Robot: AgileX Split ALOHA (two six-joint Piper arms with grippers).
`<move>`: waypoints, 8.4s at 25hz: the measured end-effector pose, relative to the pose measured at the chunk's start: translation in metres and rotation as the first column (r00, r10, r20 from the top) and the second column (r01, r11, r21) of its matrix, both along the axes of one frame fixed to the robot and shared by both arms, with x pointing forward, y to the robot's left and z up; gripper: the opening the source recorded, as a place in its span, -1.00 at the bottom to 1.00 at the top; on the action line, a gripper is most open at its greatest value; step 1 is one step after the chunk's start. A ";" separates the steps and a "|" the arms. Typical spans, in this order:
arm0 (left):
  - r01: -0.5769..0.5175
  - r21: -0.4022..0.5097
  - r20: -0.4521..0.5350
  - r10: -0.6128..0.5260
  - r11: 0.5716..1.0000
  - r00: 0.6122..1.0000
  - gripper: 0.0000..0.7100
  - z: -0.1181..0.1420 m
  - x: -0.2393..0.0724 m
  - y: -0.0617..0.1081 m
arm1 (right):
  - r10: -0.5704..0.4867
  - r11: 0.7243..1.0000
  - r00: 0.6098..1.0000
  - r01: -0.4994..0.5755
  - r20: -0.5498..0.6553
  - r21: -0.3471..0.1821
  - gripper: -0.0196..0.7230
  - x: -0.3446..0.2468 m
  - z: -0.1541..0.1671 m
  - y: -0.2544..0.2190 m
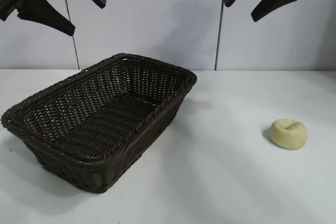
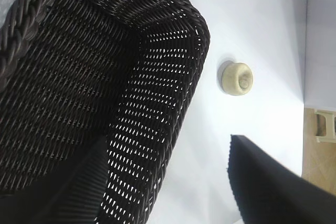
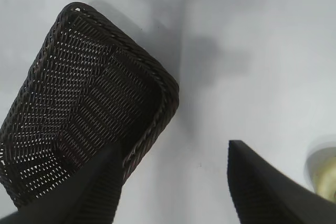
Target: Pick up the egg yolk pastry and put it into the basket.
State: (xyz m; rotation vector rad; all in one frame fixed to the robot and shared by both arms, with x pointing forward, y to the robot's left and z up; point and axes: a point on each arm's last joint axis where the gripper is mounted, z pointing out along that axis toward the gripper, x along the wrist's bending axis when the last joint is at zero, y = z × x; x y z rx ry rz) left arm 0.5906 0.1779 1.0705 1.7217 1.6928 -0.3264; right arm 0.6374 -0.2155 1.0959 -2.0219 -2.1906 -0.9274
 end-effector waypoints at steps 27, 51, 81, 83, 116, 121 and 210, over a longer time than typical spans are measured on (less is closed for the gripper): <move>-0.017 0.000 0.020 0.017 1.000 1.000 0.35 0.001 0.002 0.000 | 0.000 1.000 1.000 0.000 0.000 0.000 0.21 0.000 0.000 0.000; -0.218 0.095 -0.054 0.223 0.971 0.973 0.35 0.025 -0.019 0.021 | -0.006 1.000 1.000 0.006 0.012 0.000 0.21 0.001 0.000 0.000; -0.497 0.192 -0.317 0.532 0.847 0.785 0.35 -0.086 -0.131 0.039 | -0.008 1.000 1.000 0.008 0.018 -0.001 0.21 0.002 0.001 0.000; -0.485 0.174 -0.310 0.515 0.857 0.799 0.35 -0.088 -0.135 0.028 | -0.008 1.000 1.000 0.008 0.018 -0.002 0.21 0.002 0.001 0.000; -0.625 0.230 -0.245 0.666 0.746 0.705 0.35 -0.116 -0.121 0.009 | -0.009 1.000 1.000 0.009 0.021 -0.006 0.21 0.002 0.000 -0.001; -0.634 0.242 -0.240 0.679 0.734 0.694 0.35 -0.133 -0.112 0.007 | -0.009 1.000 1.000 0.009 0.021 -0.006 0.21 0.002 0.000 -0.001; 0.160 0.263 -0.270 -0.087 0.951 0.959 -0.72 -0.132 0.043 -0.010 | -0.008 1.000 1.000 0.008 0.019 -0.008 0.21 0.002 0.000 -0.001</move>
